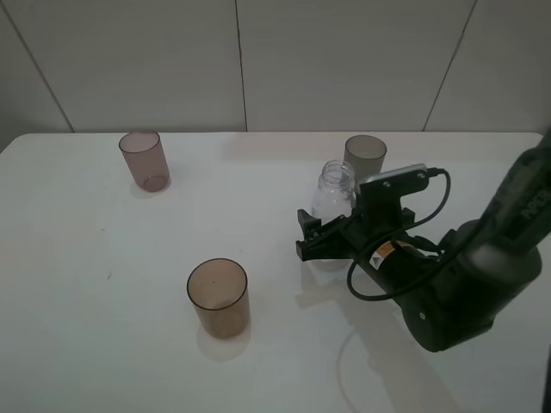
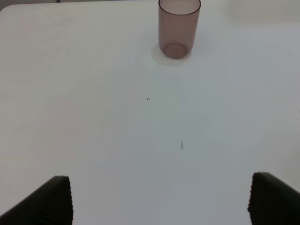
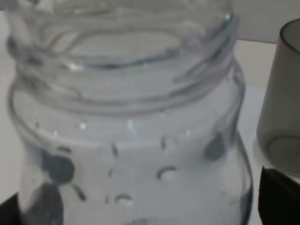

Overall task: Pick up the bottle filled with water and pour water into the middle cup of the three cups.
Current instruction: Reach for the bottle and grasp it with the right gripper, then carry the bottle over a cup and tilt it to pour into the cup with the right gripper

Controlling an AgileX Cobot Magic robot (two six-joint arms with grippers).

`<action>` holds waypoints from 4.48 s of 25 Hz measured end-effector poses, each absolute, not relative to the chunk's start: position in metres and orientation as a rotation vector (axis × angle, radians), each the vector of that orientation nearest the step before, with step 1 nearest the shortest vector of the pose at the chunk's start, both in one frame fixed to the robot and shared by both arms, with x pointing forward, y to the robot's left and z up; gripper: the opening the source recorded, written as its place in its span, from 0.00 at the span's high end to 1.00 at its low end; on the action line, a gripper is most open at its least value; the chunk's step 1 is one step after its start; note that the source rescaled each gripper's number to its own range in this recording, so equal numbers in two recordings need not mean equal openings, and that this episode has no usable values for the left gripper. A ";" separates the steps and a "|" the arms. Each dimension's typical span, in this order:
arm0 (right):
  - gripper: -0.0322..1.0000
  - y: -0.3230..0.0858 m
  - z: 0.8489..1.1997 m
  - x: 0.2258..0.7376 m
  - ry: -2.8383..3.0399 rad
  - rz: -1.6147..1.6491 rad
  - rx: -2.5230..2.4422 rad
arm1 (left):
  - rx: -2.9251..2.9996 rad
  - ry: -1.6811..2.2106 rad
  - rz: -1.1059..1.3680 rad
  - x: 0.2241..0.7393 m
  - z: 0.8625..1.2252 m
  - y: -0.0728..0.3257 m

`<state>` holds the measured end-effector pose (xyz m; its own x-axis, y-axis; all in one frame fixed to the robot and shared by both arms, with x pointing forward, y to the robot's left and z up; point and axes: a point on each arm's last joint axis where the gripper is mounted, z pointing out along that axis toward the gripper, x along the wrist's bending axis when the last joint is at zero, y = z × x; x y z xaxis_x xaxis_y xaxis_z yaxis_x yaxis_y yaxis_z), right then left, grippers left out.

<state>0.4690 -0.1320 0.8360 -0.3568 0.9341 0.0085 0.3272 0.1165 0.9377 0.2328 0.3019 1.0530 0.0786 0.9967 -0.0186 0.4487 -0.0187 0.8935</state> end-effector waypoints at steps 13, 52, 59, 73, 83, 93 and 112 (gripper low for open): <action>0.14 -0.127 0.827 0.475 1.776 1.235 1.230 | 1.579 1.477 0.890 0.233 1.053 0.302; 0.97 -0.158 0.929 0.416 2.290 0.832 0.598 | 1.579 1.477 0.890 0.233 1.053 0.302; 0.97 -0.140 0.942 0.421 2.431 0.765 0.293 | 1.579 1.477 0.890 0.233 1.053 0.302; 0.97 -0.113 0.955 0.441 2.304 0.669 -0.313 | 1.579 1.477 0.890 0.233 1.053 0.302; 0.97 -0.094 0.936 0.459 2.149 0.658 -0.499 | 1.579 1.477 0.890 0.233 1.053 0.302; 0.97 -0.089 0.919 0.471 2.071 0.631 -0.440 | 1.579 1.477 0.890 0.233 1.053 0.302; 0.97 -0.070 0.906 0.468 1.937 0.433 -0.557 | 1.579 1.477 0.890 0.233 1.053 0.302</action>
